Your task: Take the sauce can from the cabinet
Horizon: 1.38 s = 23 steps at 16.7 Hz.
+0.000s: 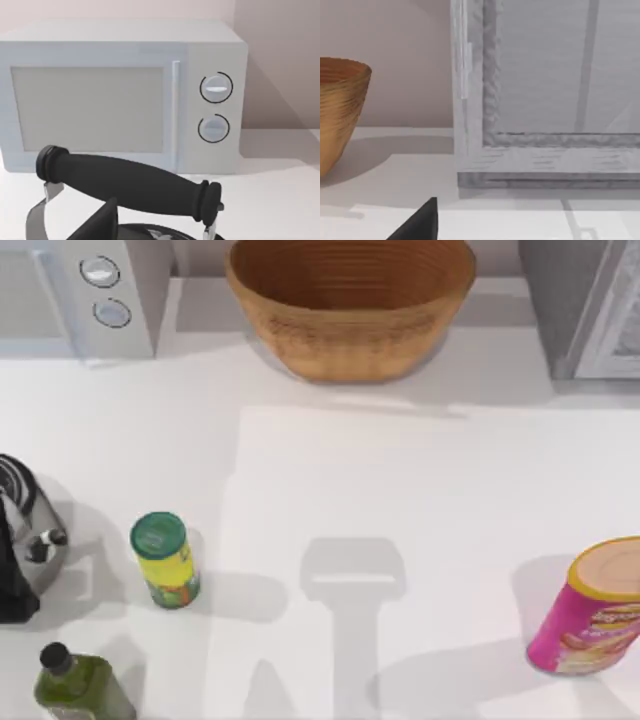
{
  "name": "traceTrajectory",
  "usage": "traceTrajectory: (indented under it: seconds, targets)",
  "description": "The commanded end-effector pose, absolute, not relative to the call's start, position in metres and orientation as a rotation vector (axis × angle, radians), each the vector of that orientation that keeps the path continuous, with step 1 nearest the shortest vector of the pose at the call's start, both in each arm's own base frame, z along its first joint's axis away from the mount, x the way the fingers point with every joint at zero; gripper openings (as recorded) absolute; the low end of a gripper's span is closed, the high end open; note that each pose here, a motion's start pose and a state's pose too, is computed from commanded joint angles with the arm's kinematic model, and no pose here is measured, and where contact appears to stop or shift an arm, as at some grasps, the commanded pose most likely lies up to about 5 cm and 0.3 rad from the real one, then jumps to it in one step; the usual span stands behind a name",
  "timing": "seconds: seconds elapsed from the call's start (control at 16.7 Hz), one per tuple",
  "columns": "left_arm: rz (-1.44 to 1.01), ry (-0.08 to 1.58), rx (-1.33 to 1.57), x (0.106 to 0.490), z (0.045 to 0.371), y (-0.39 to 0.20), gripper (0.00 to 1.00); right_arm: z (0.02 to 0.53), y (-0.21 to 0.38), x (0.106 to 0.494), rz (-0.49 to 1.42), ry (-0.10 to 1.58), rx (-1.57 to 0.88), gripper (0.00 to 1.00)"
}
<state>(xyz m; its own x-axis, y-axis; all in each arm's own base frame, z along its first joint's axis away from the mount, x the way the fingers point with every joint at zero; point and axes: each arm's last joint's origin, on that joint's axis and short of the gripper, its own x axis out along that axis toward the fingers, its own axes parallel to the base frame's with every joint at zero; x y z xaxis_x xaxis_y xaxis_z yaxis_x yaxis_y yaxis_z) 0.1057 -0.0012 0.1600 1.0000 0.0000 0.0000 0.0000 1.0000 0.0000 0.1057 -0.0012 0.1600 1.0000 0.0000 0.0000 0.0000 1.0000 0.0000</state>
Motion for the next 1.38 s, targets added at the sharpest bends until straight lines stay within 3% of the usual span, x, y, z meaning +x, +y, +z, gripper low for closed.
traceTrajectory:
  seconds: [0.3,0.66,1.08,1.38]
  targets:
    - [0.0,0.0,0.0,0.106,0.16,-0.001,1.0,0.176,-0.001,0.105,-0.003,0.002,0.001,1.0]
    - [0.0,0.0,0.0,0.106,0.16,-0.001,1.0,0.273,0.004,0.116,-0.002,0.017,0.0,1.0]
    - [0.0,0.0,0.0,0.106,0.16,-0.001,1.0,0.415,0.02,0.176,0.004,0.029,-0.005,1.0]
    - [0.0,0.0,0.0,0.106,0.16,-0.001,1.0,0.483,0.037,0.226,0.004,0.012,-0.003,1.0]
